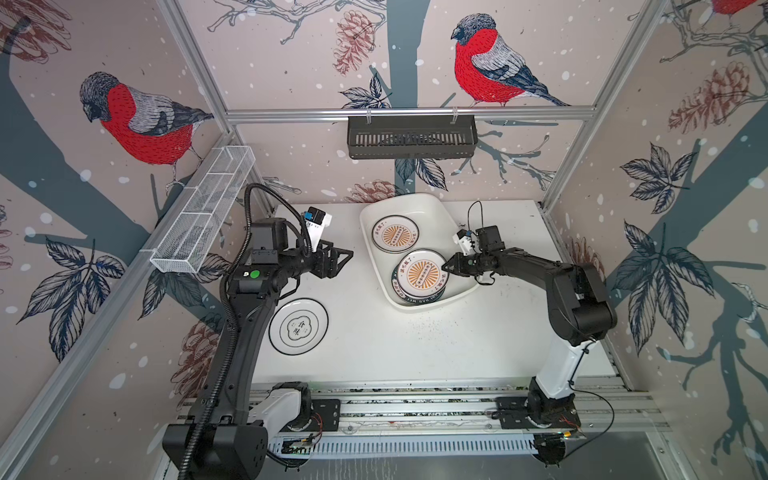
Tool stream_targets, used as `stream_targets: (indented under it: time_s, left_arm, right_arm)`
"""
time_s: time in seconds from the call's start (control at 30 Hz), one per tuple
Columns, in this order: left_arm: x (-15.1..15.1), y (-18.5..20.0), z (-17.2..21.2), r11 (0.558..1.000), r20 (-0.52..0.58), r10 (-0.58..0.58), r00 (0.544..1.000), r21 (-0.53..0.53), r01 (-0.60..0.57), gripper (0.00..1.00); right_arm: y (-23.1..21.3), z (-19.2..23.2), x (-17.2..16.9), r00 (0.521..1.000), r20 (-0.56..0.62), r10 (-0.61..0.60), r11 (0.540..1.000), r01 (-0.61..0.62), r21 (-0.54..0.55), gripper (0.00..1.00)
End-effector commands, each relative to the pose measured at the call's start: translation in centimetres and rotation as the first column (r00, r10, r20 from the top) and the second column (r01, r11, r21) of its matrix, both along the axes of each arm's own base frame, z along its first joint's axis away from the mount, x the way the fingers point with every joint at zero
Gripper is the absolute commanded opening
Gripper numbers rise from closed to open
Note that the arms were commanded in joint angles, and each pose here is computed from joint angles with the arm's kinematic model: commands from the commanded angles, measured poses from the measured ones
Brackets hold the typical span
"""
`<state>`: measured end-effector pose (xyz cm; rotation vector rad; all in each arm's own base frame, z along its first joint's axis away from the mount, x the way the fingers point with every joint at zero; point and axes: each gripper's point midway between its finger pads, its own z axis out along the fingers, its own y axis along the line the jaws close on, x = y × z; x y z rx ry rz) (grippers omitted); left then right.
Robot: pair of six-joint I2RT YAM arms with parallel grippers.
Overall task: Place the plates into the plastic bin on the countertop
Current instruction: 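Lower the sunburst plate flat onto the green-rimmed plate with the right gripper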
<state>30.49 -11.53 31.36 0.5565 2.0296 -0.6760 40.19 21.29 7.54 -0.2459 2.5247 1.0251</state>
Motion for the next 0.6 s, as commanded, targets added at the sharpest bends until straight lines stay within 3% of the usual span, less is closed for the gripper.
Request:
stream_targets:
  time_s: [0.0, 0.57]
  left_arm:
    - [0.00, 0.01, 0.73, 1.000, 0.037, -0.006, 0.999, 0.007, 0.005, 0.75]
    - [0.10, -0.03, 0.18, 1.000, 0.020, -0.014, 1.000, 0.015, 0.014, 0.76]
  right_arm:
    - [-0.52, -0.29, 0.31, 1.000, 0.011, -0.008, 0.999, 0.009, -0.039, 0.20]
    - [-0.35, -0.49, 0.69, 1.000, 0.018, -0.006, 0.993, 0.008, -0.116, 0.23]
